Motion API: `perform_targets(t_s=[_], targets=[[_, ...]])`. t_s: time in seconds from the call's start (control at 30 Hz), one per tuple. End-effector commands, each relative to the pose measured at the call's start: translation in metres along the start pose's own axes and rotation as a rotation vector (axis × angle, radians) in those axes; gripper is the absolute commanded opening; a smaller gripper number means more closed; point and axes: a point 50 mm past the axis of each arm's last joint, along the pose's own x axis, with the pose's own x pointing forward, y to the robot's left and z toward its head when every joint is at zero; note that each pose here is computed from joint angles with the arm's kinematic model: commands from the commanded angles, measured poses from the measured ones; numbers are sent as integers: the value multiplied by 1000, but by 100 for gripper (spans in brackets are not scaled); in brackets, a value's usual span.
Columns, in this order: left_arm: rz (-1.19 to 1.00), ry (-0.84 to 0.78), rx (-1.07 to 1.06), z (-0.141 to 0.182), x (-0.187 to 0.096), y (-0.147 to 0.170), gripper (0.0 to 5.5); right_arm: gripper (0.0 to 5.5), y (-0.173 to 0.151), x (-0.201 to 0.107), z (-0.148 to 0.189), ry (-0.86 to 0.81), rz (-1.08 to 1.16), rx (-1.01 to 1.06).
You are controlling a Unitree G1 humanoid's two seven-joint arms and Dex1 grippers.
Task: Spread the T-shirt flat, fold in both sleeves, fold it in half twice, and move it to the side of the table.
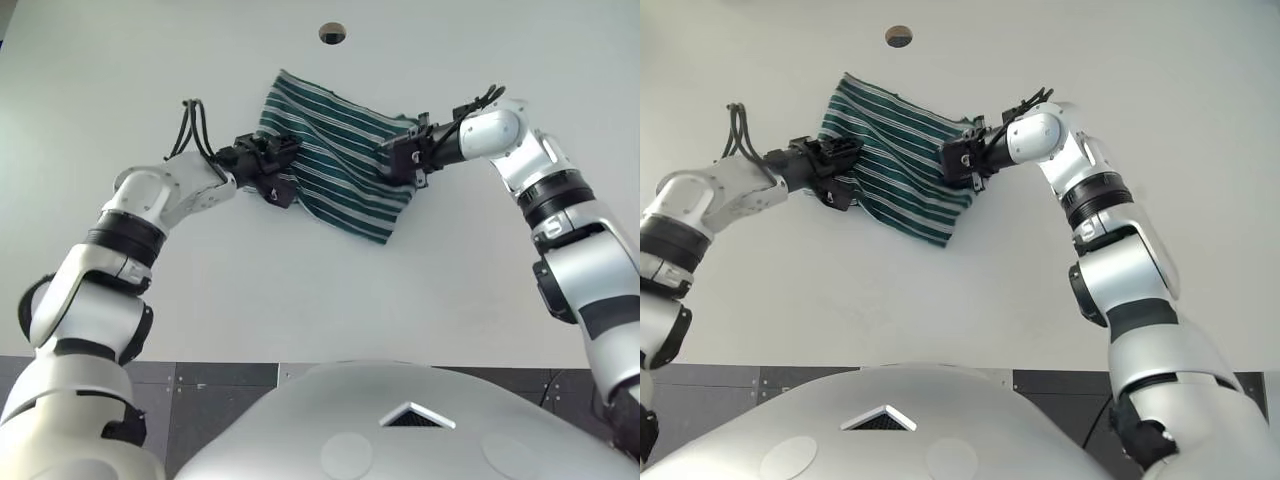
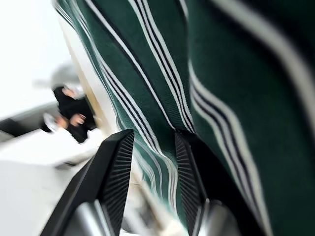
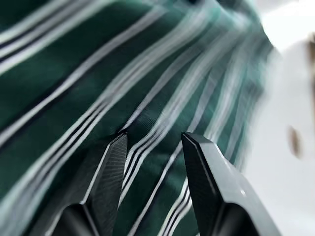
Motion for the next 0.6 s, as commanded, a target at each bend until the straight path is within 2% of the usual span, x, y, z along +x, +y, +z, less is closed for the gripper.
perform_targets(t_s=[0.03, 0.17, 0.27, 0.37, 0.47, 0.53, 0.6], targets=[[21, -280, 640, 9, 55, 54, 155, 203, 70, 41, 66, -194, 568, -1], [184, -428, 745, 29, 69, 74, 155, 203, 64, 57, 65, -182, 491, 51], [289, -478, 716, 27, 54, 67, 155, 203, 63, 58, 58, -184, 450, 97], [346, -386, 660, -6, 21, 65, 155, 203, 58, 41, 50, -189, 381, 127], [407, -220, 575, -43, -24, 71, 155, 203, 52, 17, 49, -217, 313, 140], [470, -120, 533, -57, -57, 101, 155, 203, 52, -4, 54, -289, 274, 180], [568, -71, 455, -53, -83, 129, 155, 203, 49, -25, 62, -391, 231, 237]])
